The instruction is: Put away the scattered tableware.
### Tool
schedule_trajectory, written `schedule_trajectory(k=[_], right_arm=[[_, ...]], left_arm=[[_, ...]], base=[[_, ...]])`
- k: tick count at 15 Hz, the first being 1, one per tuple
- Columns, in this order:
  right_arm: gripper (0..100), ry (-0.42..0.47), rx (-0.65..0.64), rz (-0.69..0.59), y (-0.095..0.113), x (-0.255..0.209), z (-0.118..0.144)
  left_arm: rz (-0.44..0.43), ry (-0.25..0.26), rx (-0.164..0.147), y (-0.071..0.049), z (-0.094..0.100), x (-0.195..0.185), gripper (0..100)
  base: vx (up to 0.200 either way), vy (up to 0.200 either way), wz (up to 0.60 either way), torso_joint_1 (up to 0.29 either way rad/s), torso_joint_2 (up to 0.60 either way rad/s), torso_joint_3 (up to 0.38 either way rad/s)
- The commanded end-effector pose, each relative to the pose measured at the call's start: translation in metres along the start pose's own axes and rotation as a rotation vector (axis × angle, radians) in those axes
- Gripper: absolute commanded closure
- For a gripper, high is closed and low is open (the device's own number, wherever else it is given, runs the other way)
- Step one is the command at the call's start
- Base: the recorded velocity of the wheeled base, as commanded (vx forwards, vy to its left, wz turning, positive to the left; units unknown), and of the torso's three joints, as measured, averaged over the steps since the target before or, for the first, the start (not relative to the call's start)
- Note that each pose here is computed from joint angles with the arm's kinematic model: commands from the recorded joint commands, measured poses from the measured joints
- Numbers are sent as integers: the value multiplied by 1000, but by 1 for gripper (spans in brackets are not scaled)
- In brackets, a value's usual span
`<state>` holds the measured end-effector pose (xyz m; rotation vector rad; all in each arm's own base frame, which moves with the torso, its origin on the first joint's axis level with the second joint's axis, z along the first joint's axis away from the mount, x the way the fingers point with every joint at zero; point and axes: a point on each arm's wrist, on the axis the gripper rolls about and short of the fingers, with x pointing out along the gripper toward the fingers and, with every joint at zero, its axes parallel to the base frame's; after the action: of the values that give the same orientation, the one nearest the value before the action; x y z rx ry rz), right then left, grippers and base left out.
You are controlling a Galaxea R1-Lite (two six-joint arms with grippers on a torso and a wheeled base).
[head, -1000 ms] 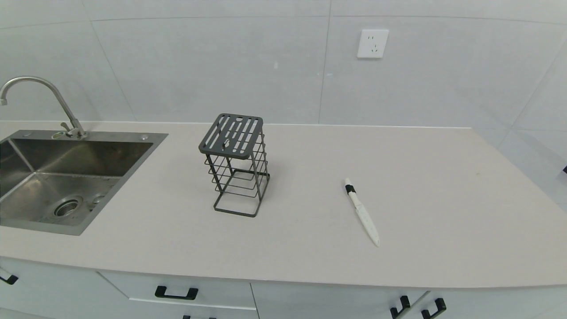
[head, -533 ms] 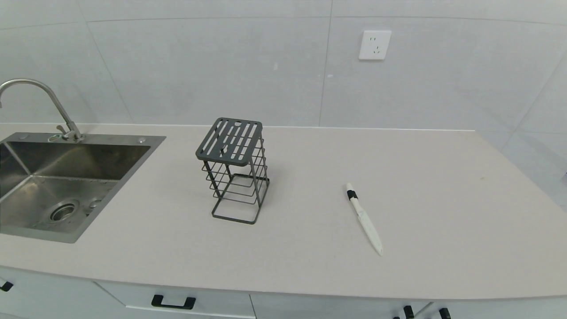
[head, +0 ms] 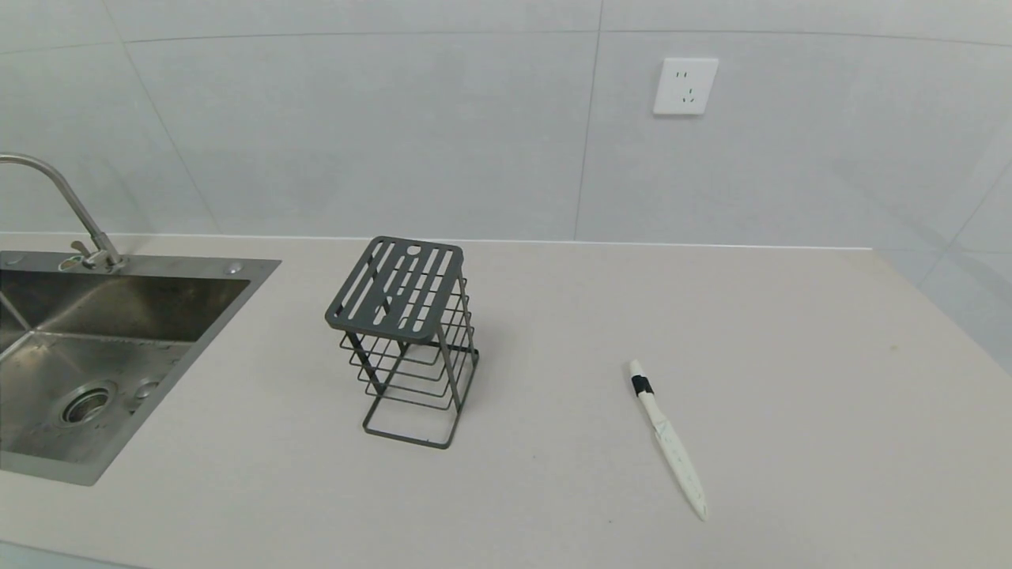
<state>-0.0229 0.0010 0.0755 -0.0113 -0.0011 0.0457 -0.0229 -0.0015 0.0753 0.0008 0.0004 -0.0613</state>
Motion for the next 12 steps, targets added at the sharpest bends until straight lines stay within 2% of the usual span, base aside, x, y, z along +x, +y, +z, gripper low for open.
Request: schedule_trajectory(k=[1, 6, 12], right_arm=[[0, 1, -1, 0, 0, 0, 0], [0, 1, -1, 0, 0, 0, 0], [0, -1, -32, 0, 0, 0, 0]], left_arm=[[1, 1, 1, 0, 0, 0, 0], [0, 1, 2, 0, 0, 0, 0], [0, 1, 2, 0, 0, 0, 0]], base=[[0, 0, 0, 51, -17, 56], [0, 0, 0, 101, -223, -113], [0, 0, 0, 5, -12, -7]])
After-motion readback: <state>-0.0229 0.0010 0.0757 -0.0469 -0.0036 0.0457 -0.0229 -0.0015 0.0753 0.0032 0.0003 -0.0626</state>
